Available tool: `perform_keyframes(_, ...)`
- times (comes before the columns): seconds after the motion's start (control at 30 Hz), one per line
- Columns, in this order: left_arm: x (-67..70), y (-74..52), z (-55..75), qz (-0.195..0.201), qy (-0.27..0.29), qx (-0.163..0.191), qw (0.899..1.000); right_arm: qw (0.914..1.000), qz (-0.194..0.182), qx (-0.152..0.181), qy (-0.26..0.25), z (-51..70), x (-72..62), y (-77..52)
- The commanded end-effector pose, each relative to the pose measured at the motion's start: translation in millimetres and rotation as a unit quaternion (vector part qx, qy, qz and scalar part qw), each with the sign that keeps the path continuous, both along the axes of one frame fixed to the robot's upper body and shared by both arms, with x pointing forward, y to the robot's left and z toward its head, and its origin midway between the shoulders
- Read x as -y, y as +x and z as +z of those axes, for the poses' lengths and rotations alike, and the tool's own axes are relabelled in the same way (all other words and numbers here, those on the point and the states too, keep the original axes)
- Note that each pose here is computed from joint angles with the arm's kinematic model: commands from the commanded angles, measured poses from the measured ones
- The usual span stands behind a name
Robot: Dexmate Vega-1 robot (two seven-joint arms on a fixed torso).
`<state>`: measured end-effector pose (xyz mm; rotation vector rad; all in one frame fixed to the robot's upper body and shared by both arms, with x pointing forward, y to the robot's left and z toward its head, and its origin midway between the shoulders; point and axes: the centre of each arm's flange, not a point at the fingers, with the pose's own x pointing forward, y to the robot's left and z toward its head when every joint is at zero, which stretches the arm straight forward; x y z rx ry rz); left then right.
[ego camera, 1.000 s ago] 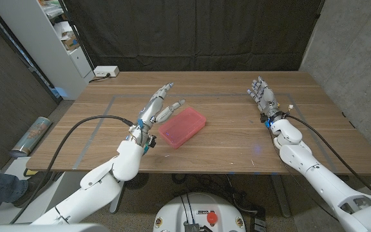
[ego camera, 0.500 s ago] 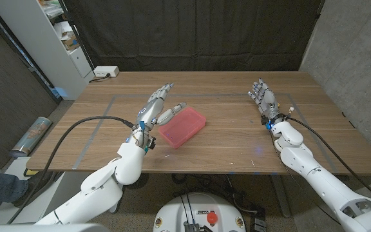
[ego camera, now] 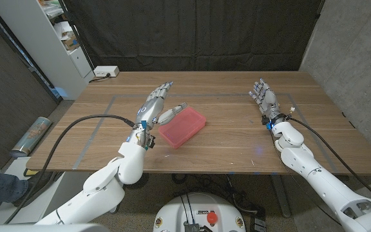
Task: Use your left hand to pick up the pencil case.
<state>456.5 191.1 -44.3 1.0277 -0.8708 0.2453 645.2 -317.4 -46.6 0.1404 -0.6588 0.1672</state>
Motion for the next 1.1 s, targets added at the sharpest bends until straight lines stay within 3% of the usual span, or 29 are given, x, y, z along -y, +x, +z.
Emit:
perform_keyframes(0.03,-1.3,3.1,1.2,0.013,0.006,-0.006,1.000,1.0000,-0.002,-0.002,-0.001,1.9,-0.1,1.7)
perform_keyframes(0.4,-4.6,8.4,-0.1,0.054,0.022,-0.020,0.998,1.0000,-0.003,-0.006,0.002,0.5,-6.6,5.2)
perform_keyframes(0.7,-1.5,13.7,3.2,0.086,0.037,-0.054,0.994,1.0000,-0.002,-0.007,0.003,-0.3,-11.2,8.1)
perform_keyframes(1.1,9.5,9.4,-1.0,0.102,0.054,-0.015,0.993,1.0000,0.001,-0.005,0.001,2.8,-10.7,9.4)
